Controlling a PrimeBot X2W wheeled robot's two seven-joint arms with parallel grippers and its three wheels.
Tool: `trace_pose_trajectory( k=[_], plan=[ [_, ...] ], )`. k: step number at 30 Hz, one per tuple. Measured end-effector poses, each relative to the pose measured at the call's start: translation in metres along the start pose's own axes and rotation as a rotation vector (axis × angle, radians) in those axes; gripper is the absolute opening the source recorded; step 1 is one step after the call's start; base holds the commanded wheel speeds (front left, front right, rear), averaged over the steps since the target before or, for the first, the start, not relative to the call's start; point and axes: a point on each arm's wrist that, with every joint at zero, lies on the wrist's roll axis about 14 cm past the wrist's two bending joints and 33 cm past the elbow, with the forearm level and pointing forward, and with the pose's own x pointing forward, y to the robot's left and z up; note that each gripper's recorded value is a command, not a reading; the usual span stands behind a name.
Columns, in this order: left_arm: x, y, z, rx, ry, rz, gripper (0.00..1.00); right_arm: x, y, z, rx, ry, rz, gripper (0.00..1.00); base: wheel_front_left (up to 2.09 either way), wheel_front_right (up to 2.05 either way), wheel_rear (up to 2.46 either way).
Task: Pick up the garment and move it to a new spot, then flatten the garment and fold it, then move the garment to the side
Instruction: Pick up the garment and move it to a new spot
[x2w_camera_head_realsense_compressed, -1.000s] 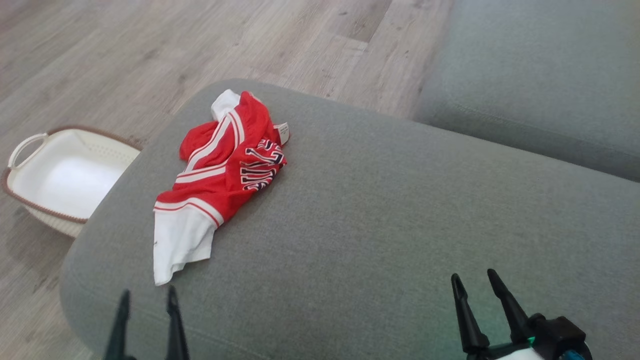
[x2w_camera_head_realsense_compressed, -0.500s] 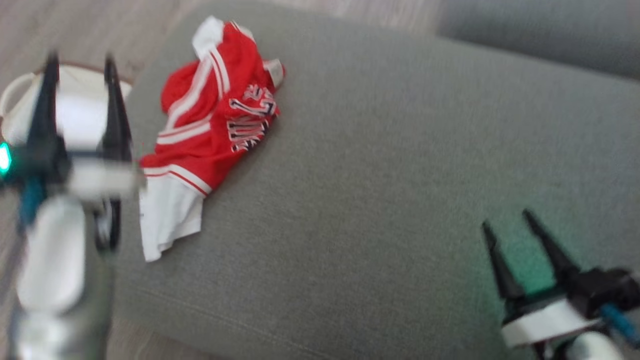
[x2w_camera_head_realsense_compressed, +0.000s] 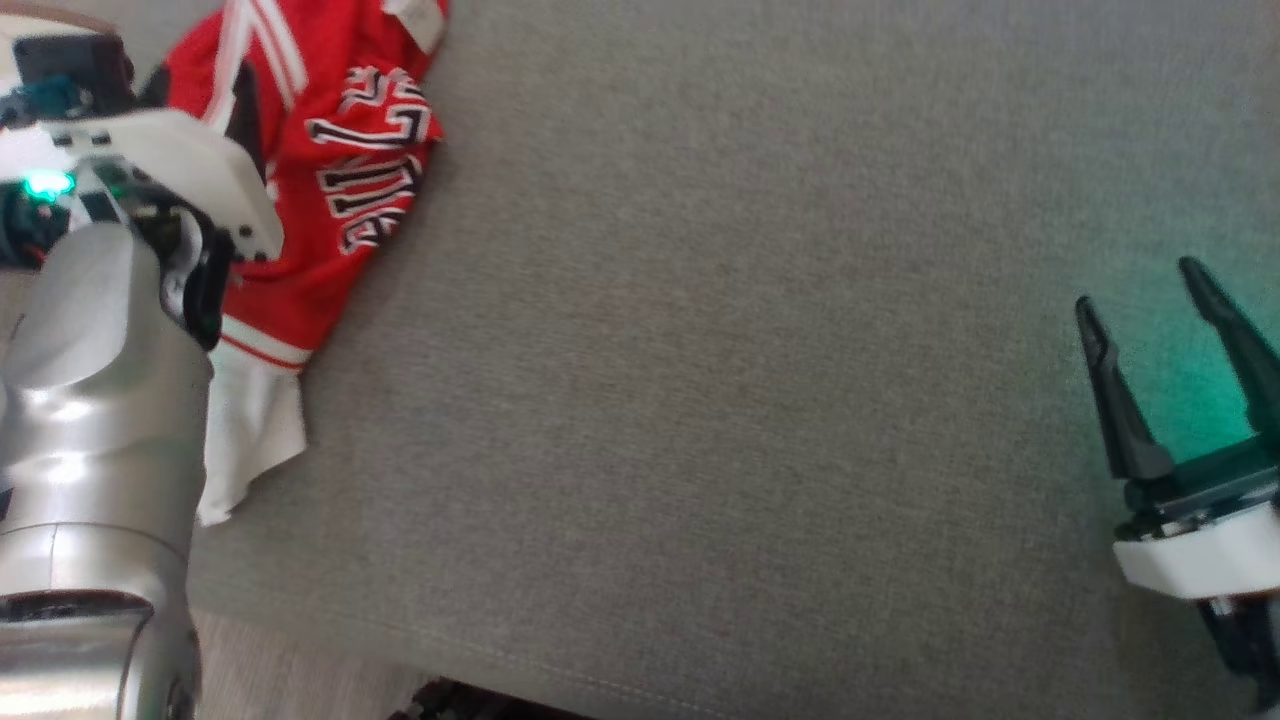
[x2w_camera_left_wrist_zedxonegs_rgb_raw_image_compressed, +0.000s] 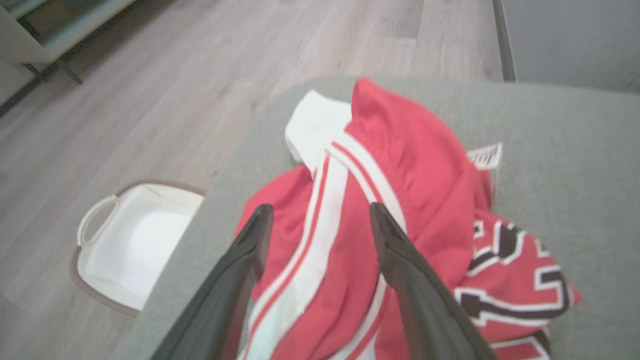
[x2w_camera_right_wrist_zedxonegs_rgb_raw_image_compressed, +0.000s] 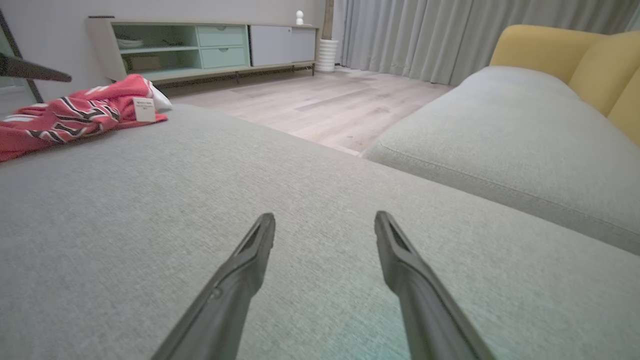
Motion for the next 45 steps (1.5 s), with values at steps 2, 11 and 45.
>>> trace_pose_trajectory(
  k=[2, 11, 45],
  plan=[
    [0.01, -0.003, -0.025, 0.002, 0.079, -0.001, 1.0, 0.0, -0.007, -0.006, 0.001, 0.014, -0.012, 1.0, 0.0, 0.0, 0.0],
    [0.03, -0.003, -0.052, 0.025, 0.087, 0.036, 0.0, -0.004, -0.023, -0.022, 0.004, 0.049, -0.057, 1.0, 0.0, 0.0, 0.0],
    [-0.177, -0.234, 0.254, 0.401, -0.969, -0.573, 0.0, -0.124, -0.02, 0.094, 0.061, -0.25, -0.387, 1.0, 0.0, 0.0, 0.0]
  ],
)
